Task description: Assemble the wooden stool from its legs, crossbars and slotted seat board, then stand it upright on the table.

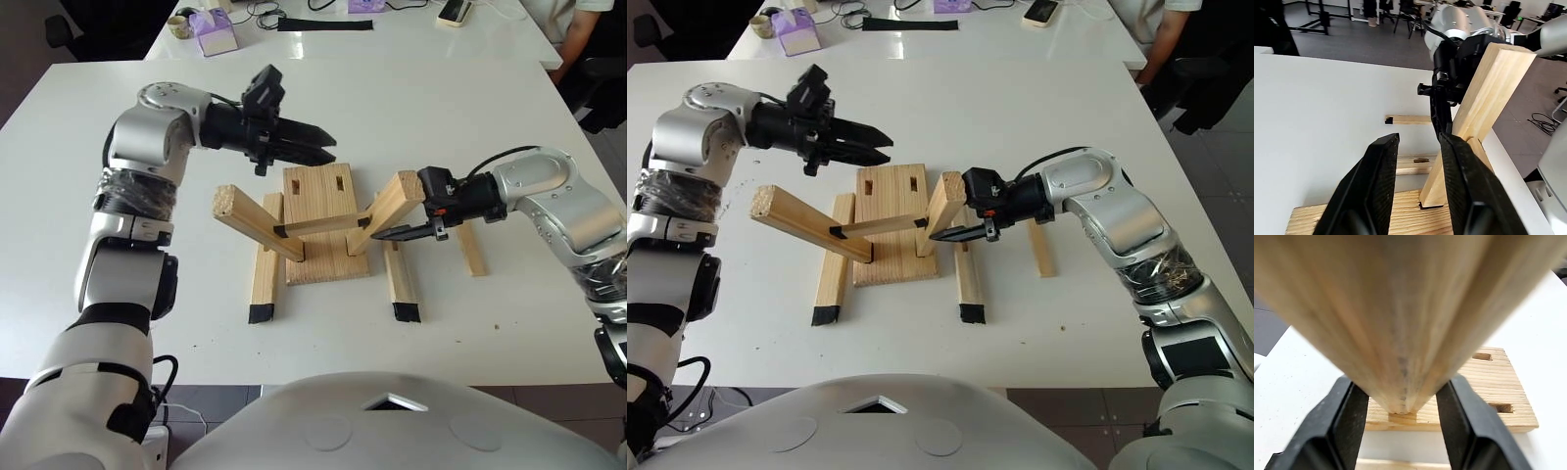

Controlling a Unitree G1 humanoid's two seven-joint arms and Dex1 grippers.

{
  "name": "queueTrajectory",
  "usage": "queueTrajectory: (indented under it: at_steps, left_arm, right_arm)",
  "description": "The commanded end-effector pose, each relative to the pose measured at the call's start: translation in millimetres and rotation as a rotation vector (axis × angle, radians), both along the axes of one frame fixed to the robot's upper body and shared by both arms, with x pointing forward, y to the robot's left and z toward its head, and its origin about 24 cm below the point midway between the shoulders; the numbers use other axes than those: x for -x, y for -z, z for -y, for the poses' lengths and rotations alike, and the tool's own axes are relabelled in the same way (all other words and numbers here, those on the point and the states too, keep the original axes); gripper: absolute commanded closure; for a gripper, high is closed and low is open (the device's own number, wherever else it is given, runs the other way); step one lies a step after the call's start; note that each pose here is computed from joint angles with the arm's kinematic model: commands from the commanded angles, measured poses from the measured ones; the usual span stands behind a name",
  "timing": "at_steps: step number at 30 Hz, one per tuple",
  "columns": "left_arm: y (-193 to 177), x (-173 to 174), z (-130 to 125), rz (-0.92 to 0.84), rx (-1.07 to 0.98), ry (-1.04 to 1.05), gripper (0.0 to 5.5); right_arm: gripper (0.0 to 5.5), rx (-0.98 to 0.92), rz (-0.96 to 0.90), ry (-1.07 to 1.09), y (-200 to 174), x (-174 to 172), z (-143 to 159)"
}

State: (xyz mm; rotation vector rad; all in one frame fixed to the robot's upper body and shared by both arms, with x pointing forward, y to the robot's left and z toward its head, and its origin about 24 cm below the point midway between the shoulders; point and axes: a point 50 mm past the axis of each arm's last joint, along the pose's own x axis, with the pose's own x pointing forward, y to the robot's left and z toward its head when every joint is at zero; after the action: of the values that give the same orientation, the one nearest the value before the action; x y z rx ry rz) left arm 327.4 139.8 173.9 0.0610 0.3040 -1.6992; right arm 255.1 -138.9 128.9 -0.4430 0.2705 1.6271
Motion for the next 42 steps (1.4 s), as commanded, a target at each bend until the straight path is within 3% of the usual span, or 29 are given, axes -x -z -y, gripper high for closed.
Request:
queueTrajectory:
  at_steps: [1,4,22,36,42]
  left_arm:
    - [-15,5,21,0.032,-0.023,0.139,4.53]
    - [-15,14,25,0.030,-0.029,0.196,4.85]
    - [9,35,22,0.045,-0.157,0.325,4.85]
    - [68,40,14,-0.069,-0.302,0.309,4.85]
    - [68,29,25,-0.121,-0.203,0.208,4.85]
  right_arm:
    - [3.51,0.263,-0.202,0.004,69,21,5]
    - [3.51,0.264,-0.200,-0.006,69,20,3]
    - [3.51,0.268,-0.185,-0.009,71,19,2]
    - [3.51,0.280,-0.191,-0.023,73,22,2]
    - [3.51,0.281,-0.187,-0.028,73,21,0]
